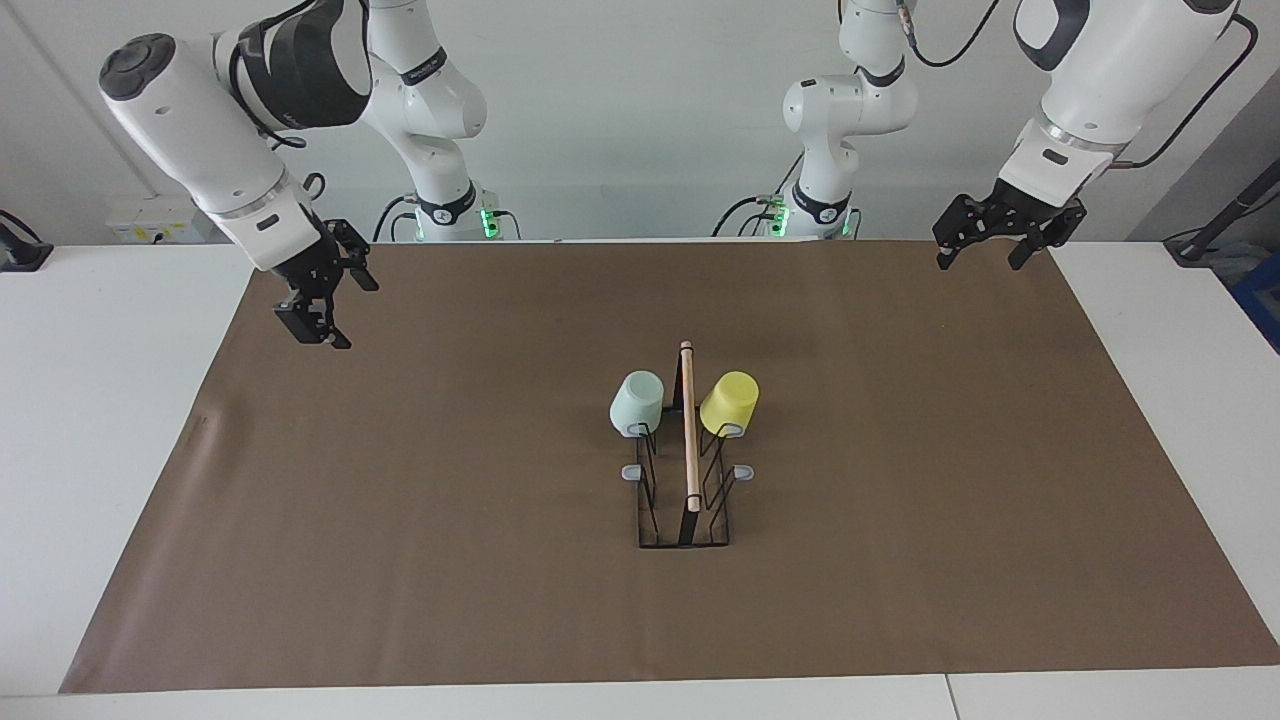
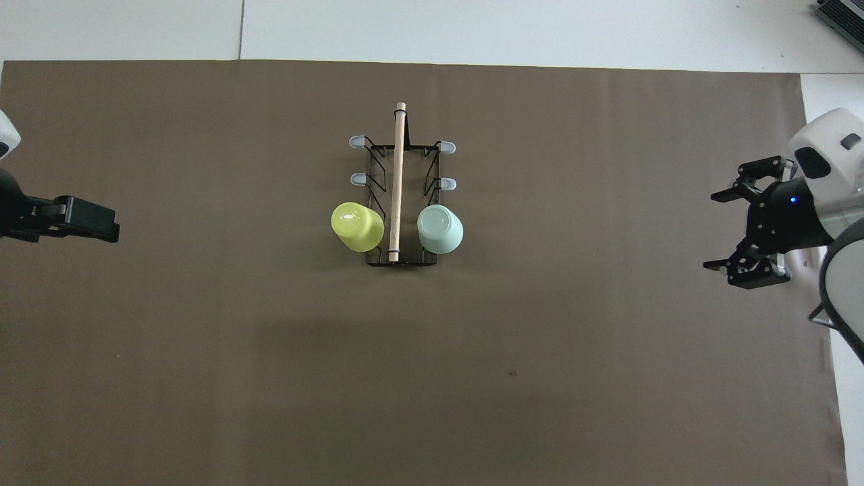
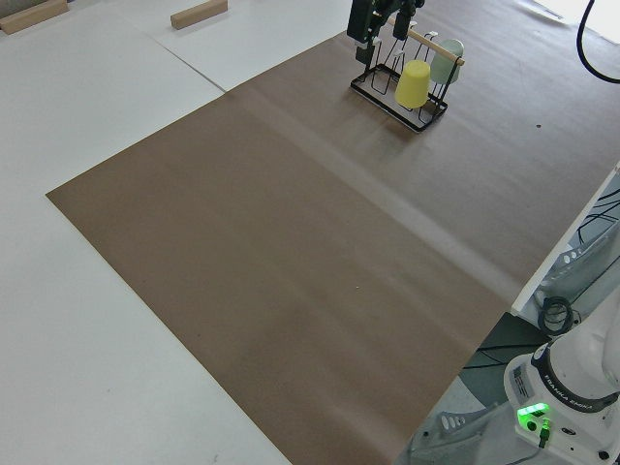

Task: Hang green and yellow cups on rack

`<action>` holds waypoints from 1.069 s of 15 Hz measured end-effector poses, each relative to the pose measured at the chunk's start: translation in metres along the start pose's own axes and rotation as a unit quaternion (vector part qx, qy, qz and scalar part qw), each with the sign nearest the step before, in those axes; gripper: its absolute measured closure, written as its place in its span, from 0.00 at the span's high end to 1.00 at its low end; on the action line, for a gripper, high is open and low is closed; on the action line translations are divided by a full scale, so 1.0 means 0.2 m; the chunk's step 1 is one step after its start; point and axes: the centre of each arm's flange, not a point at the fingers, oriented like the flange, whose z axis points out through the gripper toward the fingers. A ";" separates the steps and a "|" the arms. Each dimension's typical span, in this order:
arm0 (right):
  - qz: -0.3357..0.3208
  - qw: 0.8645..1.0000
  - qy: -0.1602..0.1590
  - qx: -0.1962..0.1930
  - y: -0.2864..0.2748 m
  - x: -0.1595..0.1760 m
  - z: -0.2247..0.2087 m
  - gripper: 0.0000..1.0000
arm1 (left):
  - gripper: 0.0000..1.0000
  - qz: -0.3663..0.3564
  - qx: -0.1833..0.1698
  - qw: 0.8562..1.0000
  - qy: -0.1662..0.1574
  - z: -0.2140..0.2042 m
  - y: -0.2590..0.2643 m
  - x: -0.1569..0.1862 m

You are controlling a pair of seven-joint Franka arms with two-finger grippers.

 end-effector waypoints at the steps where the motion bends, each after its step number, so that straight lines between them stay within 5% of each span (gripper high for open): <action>1: 0.044 0.999 -0.001 0.002 -0.01 0.01 -0.01 1.00 | 1.00 0.000 0.000 1.000 0.000 0.00 0.00 0.00; 6: 0.224 0.974 -0.021 0.018 -0.20 0.15 -0.10 1.00 | 1.00 0.000 0.000 1.000 0.000 0.00 0.00 0.00; 10: 0.279 0.960 -0.024 0.005 -0.30 0.30 -0.15 1.00 | 1.00 0.000 0.000 1.000 0.000 0.00 0.00 0.00; 16: 0.322 0.947 -0.009 0.010 -0.21 0.07 -0.20 1.00 | 1.00 0.000 0.000 1.000 0.000 0.00 0.00 0.00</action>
